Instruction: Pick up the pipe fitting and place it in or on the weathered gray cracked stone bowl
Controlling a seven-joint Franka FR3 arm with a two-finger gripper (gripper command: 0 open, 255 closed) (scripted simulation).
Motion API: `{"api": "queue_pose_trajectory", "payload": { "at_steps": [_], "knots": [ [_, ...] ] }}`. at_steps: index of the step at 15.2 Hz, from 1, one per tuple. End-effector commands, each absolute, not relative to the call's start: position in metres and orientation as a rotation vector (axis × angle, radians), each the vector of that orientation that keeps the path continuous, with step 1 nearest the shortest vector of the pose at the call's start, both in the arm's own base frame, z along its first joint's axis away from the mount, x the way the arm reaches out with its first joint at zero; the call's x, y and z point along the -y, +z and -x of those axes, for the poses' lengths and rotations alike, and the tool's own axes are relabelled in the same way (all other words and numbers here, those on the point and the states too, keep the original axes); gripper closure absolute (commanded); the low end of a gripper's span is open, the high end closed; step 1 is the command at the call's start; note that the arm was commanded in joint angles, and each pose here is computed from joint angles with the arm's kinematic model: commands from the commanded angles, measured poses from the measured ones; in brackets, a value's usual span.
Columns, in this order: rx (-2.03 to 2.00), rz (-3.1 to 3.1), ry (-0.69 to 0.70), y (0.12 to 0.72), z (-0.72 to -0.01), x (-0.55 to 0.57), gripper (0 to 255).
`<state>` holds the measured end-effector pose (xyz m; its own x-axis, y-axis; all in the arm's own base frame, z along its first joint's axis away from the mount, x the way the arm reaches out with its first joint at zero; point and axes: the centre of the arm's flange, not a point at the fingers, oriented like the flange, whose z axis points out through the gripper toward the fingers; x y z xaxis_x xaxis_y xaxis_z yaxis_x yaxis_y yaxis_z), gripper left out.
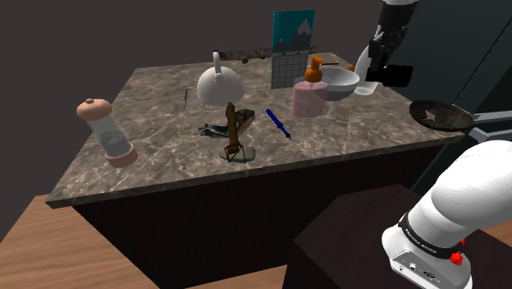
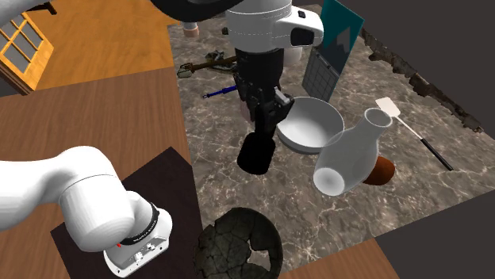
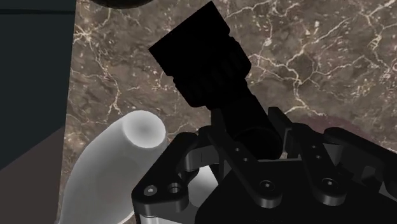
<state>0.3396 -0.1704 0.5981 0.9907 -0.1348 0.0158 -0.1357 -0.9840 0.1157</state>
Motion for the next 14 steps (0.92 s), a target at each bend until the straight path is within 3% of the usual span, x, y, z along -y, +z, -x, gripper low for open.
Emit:
{"api": "queue_pose_trajectory", "payload": {
  "at_steps": [1, 14],
  "knots": [
    [0.205, -3.018, 0.012, 0.602, -0.318, 0.182, 255],
    [0.205, -3.018, 0.012, 0.616, -0.175, 0.276, 255]
  ]
}}
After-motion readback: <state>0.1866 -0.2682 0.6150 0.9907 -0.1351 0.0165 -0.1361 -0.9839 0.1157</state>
